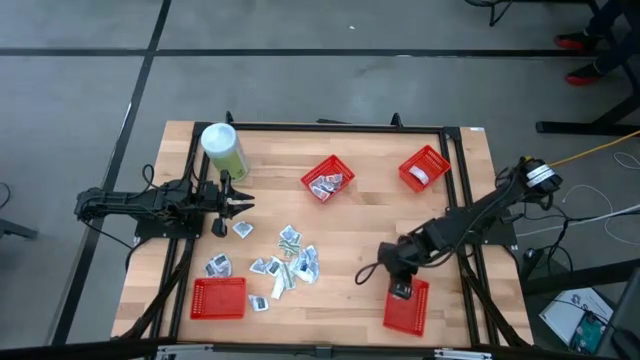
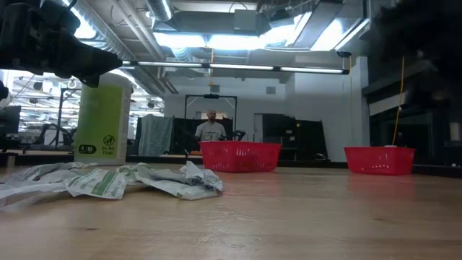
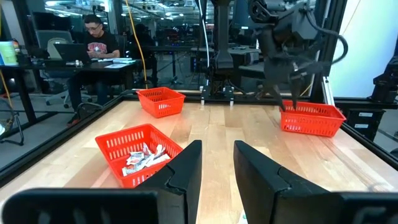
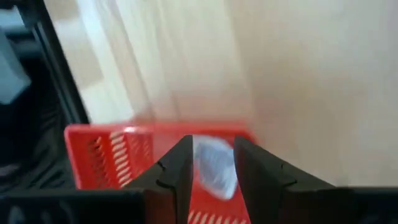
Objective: Pick & Place First Aid Supplies
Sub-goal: Adjust the red container
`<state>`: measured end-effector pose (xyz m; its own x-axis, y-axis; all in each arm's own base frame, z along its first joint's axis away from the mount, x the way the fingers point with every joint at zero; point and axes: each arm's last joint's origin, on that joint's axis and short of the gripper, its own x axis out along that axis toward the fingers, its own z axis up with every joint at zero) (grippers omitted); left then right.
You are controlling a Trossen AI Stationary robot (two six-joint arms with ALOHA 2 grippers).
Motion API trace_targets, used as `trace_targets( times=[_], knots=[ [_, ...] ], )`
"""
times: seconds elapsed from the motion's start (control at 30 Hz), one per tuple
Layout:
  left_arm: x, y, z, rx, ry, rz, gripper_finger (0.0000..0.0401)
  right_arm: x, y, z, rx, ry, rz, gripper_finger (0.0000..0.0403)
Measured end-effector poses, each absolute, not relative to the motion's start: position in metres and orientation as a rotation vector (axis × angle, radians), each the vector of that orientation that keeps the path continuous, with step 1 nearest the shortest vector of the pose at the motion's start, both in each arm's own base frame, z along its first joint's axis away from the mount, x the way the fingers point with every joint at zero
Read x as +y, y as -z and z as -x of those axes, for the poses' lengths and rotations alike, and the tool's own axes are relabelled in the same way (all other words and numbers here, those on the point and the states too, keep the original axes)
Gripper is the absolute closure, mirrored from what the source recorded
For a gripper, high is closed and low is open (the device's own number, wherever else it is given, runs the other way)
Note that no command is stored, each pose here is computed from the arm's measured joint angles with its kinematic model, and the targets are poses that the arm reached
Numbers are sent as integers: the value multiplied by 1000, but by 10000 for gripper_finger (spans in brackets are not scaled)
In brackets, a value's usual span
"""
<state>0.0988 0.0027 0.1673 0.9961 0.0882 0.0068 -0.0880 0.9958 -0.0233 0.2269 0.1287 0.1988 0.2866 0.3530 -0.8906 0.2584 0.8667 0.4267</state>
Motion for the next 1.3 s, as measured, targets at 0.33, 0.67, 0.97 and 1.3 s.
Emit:
trace_targets(
  times=[0.33, 0.67, 0.97, 1.3],
  knots=[
    [3, -167, -99, -8, -88, 23, 313, 94, -239, -211, 985, 143, -352, 285],
    [3, -167, -99, -8, -88, 23, 313, 49, -235, -179, 1005, 777, -77, 285],
    [3, -167, -99, -8, -88, 23, 313, 17, -230, -186, 1068, 924, -92, 285],
    [3, -167, -99, -8, -88, 23, 313, -23, -225, -194, 1173, 958, -209, 285]
  ],
)
